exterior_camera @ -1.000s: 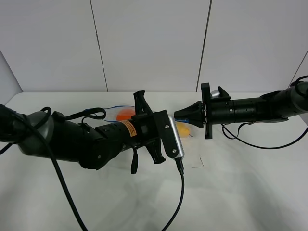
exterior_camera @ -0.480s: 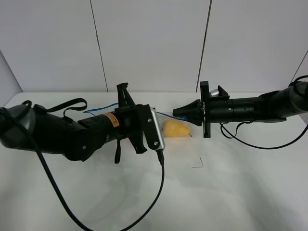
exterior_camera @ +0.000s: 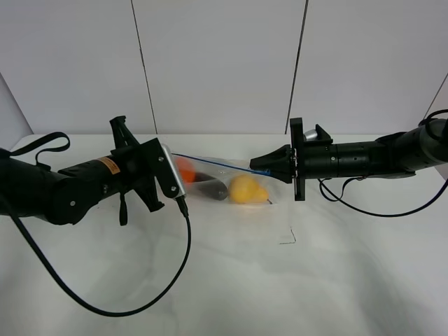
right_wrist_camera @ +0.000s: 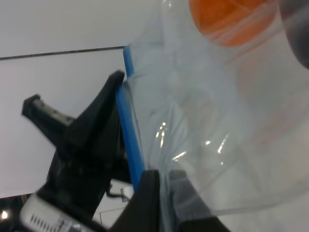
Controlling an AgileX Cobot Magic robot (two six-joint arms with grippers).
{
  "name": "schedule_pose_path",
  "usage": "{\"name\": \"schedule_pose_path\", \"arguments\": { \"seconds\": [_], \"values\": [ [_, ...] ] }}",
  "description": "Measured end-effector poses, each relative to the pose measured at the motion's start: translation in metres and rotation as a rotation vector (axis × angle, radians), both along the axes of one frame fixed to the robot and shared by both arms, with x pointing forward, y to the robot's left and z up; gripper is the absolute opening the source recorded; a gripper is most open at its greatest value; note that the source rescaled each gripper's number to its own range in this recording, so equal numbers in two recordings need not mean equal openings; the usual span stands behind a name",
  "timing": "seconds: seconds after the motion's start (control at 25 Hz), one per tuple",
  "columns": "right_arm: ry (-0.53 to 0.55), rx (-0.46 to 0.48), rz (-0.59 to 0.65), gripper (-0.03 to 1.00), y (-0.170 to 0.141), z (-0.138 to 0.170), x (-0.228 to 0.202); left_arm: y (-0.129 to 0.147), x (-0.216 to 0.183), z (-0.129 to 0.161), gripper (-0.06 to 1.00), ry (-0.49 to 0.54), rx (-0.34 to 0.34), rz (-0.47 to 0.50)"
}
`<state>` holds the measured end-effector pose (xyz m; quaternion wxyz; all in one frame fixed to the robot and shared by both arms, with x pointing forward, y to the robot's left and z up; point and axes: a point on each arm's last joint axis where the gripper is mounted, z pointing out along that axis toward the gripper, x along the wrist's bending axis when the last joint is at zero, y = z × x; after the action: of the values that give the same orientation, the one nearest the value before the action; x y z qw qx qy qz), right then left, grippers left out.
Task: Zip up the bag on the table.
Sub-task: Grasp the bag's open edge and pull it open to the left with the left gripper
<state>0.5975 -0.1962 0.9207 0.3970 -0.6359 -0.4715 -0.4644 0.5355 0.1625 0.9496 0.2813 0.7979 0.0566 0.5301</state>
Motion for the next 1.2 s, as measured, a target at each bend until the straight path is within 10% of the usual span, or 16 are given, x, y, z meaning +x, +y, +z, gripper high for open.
{"name": "schedule_pose_path", "arguments": {
  "seconds": [0.4,1.2],
  "values": [
    [0.002,0.0,0.0,0.0,0.0,0.0,0.0,0.054,0.017,-0.003,0.0,0.007,0.013,0.166],
    [0.014,0.001,0.0,0.0,0.001,0.0,0.0,0.069,0.019,-0.004,0.0,-0.001,0.036,0.195]
  ]
}}
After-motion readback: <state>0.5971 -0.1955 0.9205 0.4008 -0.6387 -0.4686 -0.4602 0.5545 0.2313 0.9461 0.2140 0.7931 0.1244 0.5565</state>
